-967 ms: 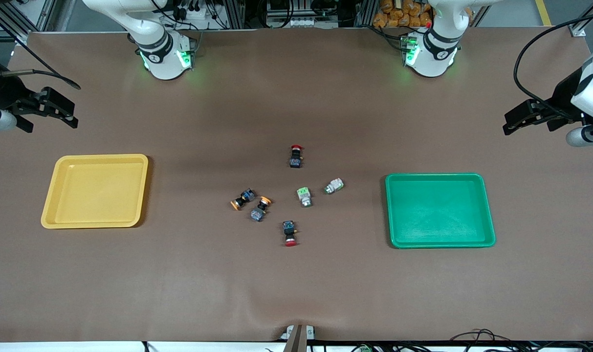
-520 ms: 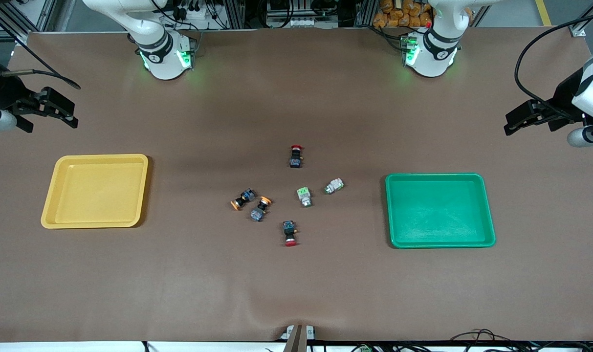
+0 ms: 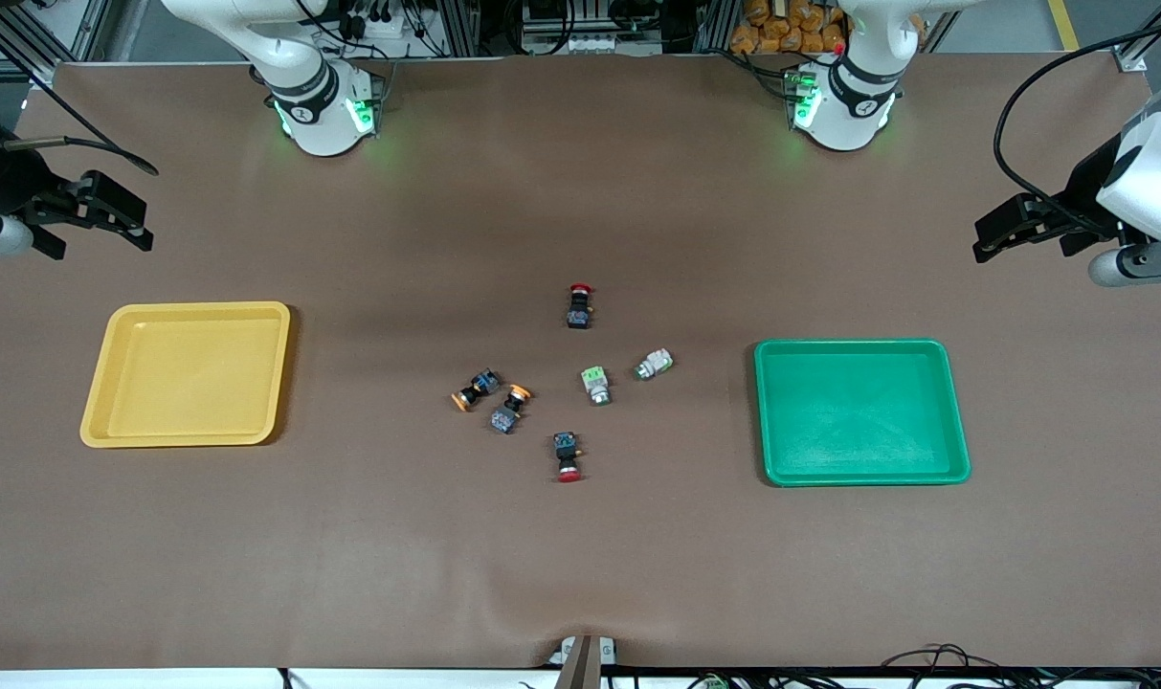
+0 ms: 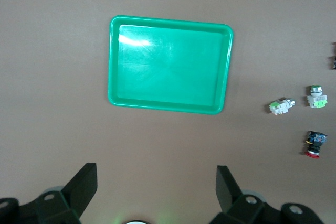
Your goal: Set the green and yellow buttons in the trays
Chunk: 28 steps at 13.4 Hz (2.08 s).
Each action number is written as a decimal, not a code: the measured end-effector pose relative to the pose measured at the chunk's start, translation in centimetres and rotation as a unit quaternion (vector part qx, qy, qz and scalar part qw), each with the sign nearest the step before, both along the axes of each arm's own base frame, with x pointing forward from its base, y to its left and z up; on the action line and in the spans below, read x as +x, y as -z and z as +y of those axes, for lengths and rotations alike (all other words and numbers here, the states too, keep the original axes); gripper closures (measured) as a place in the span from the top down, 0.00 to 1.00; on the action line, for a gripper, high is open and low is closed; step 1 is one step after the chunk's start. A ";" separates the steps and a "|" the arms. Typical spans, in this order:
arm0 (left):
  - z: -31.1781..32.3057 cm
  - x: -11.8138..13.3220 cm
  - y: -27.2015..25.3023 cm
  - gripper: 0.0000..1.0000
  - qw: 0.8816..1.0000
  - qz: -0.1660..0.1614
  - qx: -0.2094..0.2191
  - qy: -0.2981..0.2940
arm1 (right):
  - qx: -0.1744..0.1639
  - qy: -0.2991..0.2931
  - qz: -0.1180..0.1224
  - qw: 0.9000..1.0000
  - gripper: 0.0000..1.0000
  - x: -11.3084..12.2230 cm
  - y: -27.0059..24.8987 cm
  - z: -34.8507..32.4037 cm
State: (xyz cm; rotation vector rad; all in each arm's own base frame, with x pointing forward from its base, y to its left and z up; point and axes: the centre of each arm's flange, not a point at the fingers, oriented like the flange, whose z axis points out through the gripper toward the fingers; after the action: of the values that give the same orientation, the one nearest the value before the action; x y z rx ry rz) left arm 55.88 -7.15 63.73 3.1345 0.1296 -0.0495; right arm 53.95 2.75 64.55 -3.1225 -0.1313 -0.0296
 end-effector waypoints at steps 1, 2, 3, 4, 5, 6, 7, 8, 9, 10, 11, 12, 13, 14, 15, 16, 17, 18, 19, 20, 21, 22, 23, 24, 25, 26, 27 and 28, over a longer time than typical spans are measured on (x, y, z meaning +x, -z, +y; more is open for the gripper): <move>0.0 0.0 0.2 1.00 1.000 0.001 0.001 0.000 | 0.000 0.001 0.001 1.000 1.00 0.0 0.1 0.0; 0.0 0.0 0.4 1.00 1.000 0.003 0.001 0.000 | 0.000 0.002 0.001 1.000 1.00 0.0 0.1 0.0; 0.0 0.1 0.7 1.00 1.000 0.003 0.002 0.000 | 0.000 0.002 0.002 1.000 1.00 0.1 0.2 0.0; 0.0 0.2 1.2 1.00 1.000 0.001 0.002 0.000 | 0.000 0.002 0.002 1.000 1.00 0.1 0.2 0.0; 0.0 0.5 1.9 1.00 1.000 -0.003 0.003 0.000 | 0.000 0.003 0.003 1.000 1.00 0.1 0.3 0.0; 0.0 0.7 2.8 1.00 1.000 -0.008 0.006 0.001 | 0.000 0.003 0.005 1.000 1.00 0.2 0.5 0.0; -0.1 1.0 3.9 1.00 1.000 -0.014 0.008 0.001 | 0.000 0.003 0.007 1.000 1.00 0.3 0.7 0.0; -0.2 1.2 5.1 1.00 1.000 -0.020 0.008 0.002 | 0.000 0.003 0.009 1.000 1.00 0.4 0.9 0.0; -0.2 1.4 6.2 1.00 1.000 -0.027 0.008 0.002 | 0.000 0.003 0.011 1.000 1.00 0.5 1.1 0.0; -0.3 1.4 7.2 1.00 0.999 -0.032 0.007 0.003 | 0.000 0.003 0.013 1.000 1.00 0.6 1.3 0.0; -0.3 1.4 8.2 1.00 0.999 -0.036 0.007 0.003 | -0.001 0.003 0.017 1.000 1.00 0.8 1.7 0.0; -0.3 1.3 9.0 1.00 0.999 -0.039 0.007 0.003 | -0.001 0.003 0.021 1.000 1.00 1.0 2.1 0.0; -0.2 1.3 9.9 1.00 0.999 -0.042 0.007 0.002 | -0.001 0.003 0.024 1.000 1.00 1.3 2.5 0.0; -0.2 1.3 10.8 1.00 0.999 -0.045 0.007 0.002 | -0.001 0.004 0.027 1.000 1.00 1.4 2.8 -0.1; -0.1 1.3 11.8 1.00 0.999 -0.048 0.007 0.002 | -0.002 0.004 0.031 1.000 1.00 1.7 3.3 -0.1; 0.3 1.3 12.7 1.00 0.999 -0.052 0.006 -0.001 | -0.002 0.004 0.037 0.999 1.00 2.1 4.0 -0.1; 0.8 1.4 13.8 1.00 0.998 -0.057 0.006 -0.006 | -0.003 0.005 0.048 0.999 1.00 2.7 5.4 -0.1; 1.1 1.3 14.8 1.00 0.998 -0.061 0.005 -0.009 | -0.003 0.005 0.063 0.998 1.00 3.5 7.1 -0.2; 1.4 1.3 15.7 1.00 0.998 -0.063 0.005 -0.010 | -0.004 0.007 0.078 0.997 1.00 4.3 9.1 -0.3; 1.4 1.2 16.5 1.00 0.998 -0.063 0.005 -0.011 | -0.005 0.009 0.089 0.996 1.00 5.1 10.7 -0.5; 1.4 1.2 17.1 1.00 0.998 -0.063 0.004 -0.011 | -0.005 0.012 0.096 0.995 1.00 5.6 11.9 -0.9; 1.4 1.2 17.6 1.00 0.998 -0.061 0.004 -0.010 | -0.005 0.015 0.103 0.995 1.00 6.0 12.8 -1.2; 1.4 1.2 18.0 1.00 0.998 -0.060 0.004 -0.010 | -0.005 0.018 0.104 0.994 1.00 6.3 13.3 -1.5; 1.4 1.2 18.4 1.00 0.998 -0.059 0.003 -0.010 | -0.004 0.021 0.096 0.995 1.00 6.7 13.6 -1.9; 1.4 1.2 18.8 1.00 0.998 -0.062 0.003 -0.010 | -0.004 0.025 0.084 0.996 1.00 7.2 13.6 -2.3; 1.4 1.1 19.5 1.00 0.998 -0.065 0.002 -0.009 | -0.003 0.027 0.073 0.997 1.00 7.6 13.6 -2.5; 1.4 1.0 20.2 1.00 0.998 -0.067 0.001 -0.007 | -0.002 0.027 0.067 0.997 1.00 7.8 13.7 -2.5; 1.2 1.0 21.1 1.00 0.998 -0.066 0.000 -0.004 | 0.003 0.027 0.063 0.998 1.00 8.1 13.8 -2.4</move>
State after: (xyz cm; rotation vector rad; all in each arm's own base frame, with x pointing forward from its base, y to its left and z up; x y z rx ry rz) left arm 56.85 -5.98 42.62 3.1257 0.1427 0.1580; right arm 62.02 0.39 50.73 -3.1099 -0.0434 0.1640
